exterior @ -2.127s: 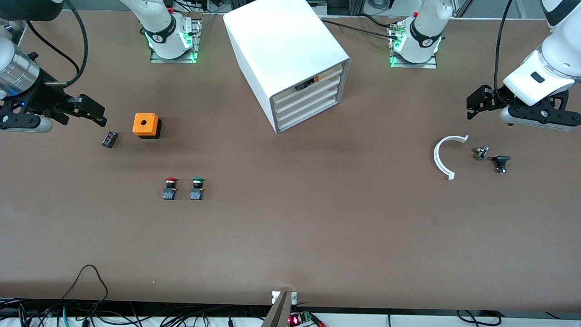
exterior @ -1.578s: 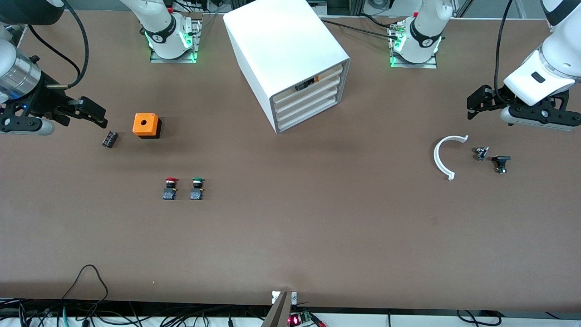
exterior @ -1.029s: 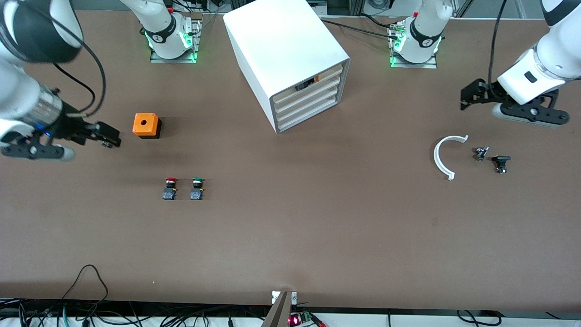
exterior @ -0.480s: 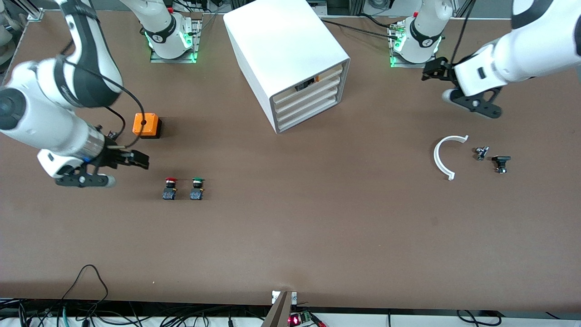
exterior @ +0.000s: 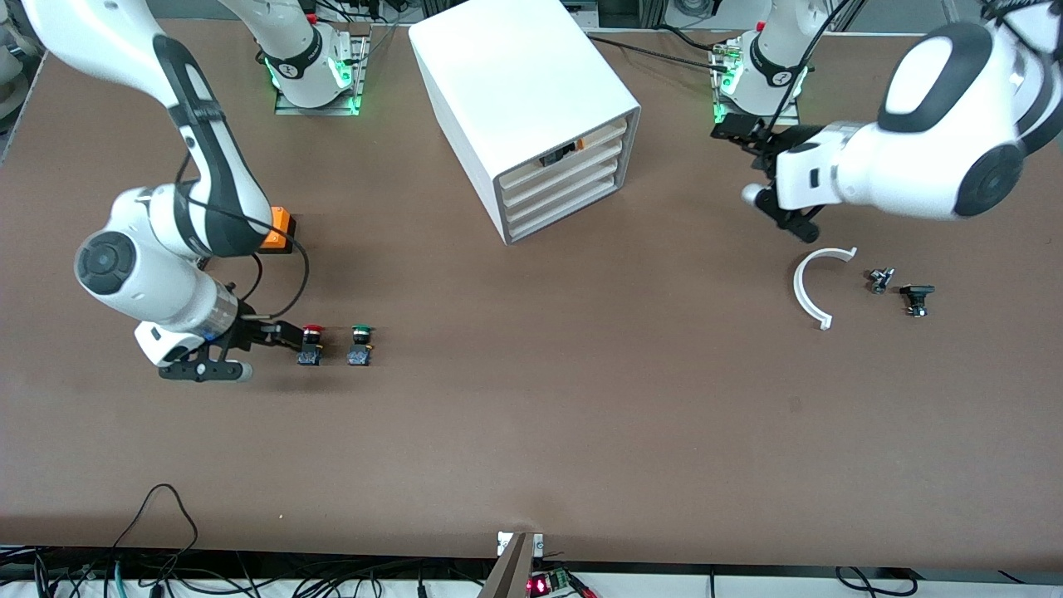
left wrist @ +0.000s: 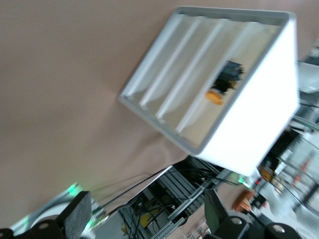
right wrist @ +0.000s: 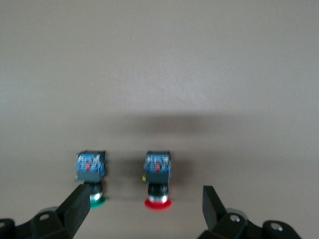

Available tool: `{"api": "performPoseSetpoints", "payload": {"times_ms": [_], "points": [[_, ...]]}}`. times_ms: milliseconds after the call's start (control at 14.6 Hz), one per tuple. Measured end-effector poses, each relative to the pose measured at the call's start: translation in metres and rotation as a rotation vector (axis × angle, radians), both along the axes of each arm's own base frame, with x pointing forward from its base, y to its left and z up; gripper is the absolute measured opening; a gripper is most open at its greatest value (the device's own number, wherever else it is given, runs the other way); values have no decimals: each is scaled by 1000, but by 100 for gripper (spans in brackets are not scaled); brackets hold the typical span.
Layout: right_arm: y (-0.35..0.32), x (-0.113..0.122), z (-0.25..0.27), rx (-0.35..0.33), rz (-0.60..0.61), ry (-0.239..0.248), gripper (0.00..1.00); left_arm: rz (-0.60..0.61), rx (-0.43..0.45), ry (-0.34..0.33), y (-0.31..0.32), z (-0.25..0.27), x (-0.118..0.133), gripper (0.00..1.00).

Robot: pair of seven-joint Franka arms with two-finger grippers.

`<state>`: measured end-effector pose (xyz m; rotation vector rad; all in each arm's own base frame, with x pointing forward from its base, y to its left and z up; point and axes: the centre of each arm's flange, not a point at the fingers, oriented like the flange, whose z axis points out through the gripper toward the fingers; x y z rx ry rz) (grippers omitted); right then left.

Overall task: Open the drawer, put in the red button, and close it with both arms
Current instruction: 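Grasp the red button with the right gripper while the left gripper reaches the drawer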

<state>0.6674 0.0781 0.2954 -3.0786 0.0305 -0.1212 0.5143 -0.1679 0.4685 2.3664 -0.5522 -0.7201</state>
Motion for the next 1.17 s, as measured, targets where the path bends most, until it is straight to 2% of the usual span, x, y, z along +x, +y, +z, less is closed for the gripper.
{"api": "performPoseSetpoints", "payload": {"times_ms": [275, 480, 686, 892, 961, 1029, 1098, 1167], "points": [[1, 5, -49, 11, -1, -36, 100, 21, -174, -18, -7, -54, 14, 100], [1, -1, -83, 15, 7, -62, 100, 104, -314, -86, -10, -113, 5, 100], [0, -15, -110, 16, 8, -58, 100, 187, -378, -113, -33, -173, -29, 98], [0, -18, -115, 15, 15, -51, 99, 219, -434, -99, -66, -208, -73, 96], [0, -18, -115, 15, 17, -51, 99, 221, -448, -93, -72, -214, -83, 93], [0, -18, -115, 14, 20, -51, 90, 220, -466, -95, -73, -219, -90, 80], [0, -18, -115, 14, 24, -51, 80, 224, -493, -102, -74, -224, -95, 74], [0, -18, -115, 13, 29, -52, 69, 231, -524, -111, -74, -229, -101, 74]]}}
